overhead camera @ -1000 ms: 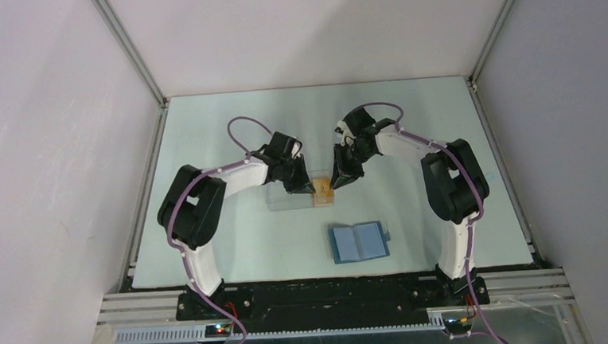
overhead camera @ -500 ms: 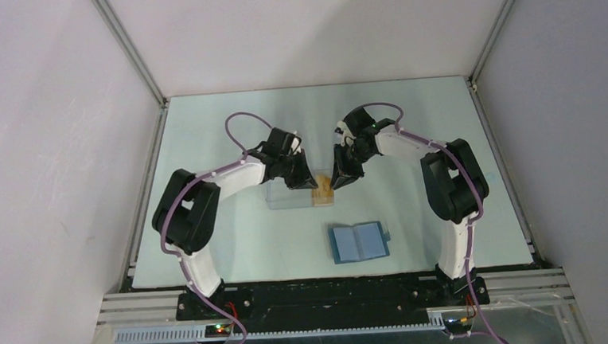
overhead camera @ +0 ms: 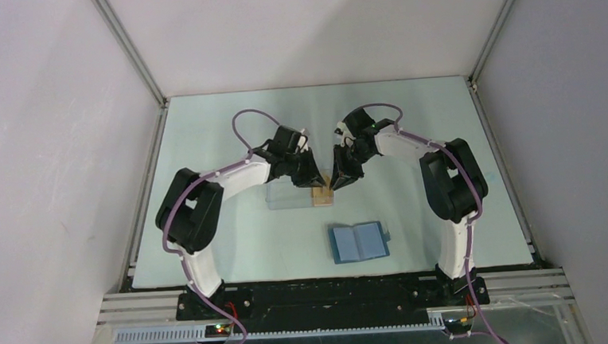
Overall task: Put the credit cards into the card holder
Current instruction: Pick up the credit card from the storage box.
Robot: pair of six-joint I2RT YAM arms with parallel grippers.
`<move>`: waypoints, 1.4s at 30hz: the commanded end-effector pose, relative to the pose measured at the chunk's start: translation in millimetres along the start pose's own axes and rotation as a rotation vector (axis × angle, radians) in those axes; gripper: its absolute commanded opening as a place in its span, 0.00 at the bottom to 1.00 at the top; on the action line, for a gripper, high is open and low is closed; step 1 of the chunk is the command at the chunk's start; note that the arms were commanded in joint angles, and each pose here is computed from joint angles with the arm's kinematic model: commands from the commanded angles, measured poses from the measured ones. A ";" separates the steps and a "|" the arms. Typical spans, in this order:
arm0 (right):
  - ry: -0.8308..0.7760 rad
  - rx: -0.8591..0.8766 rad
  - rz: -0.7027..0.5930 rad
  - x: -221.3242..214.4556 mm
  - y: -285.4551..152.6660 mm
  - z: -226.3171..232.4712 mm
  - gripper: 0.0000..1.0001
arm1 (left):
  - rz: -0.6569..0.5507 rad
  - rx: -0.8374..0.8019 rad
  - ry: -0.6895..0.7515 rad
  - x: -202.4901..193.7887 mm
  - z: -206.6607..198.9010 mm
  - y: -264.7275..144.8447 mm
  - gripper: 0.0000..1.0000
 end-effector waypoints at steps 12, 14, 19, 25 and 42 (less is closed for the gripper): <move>-0.030 0.027 -0.034 3.3 -12.9 11.3 0.34 | 0.005 0.026 -0.005 1.0 7.4 12.9 0.15; -0.031 0.031 -0.041 4.0 -16.1 12.8 0.36 | 0.003 0.028 -0.003 0.7 7.5 12.7 0.13; -0.036 0.036 -0.058 5.0 -25.4 16.8 0.37 | -0.046 0.024 0.011 8.1 0.2 1.8 0.00; -0.058 0.030 -0.149 11.5 -59.5 27.0 0.53 | -0.175 -0.005 0.057 19.7 -18.4 -38.6 0.00; -0.224 0.565 -0.349 -43.7 -175.3 94.7 0.72 | -0.323 -0.682 0.077 -25.4 -116.9 -183.5 0.00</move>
Point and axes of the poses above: each gripper's point midway between its finger pads, its own y axis out along the fingers, its own z axis along the line the jaws close on, x = y × z, the point moved 3 cm from there along -y, back along the fingers, and after that the axes turned 7 degrees about -y, right-handed, at the moved point
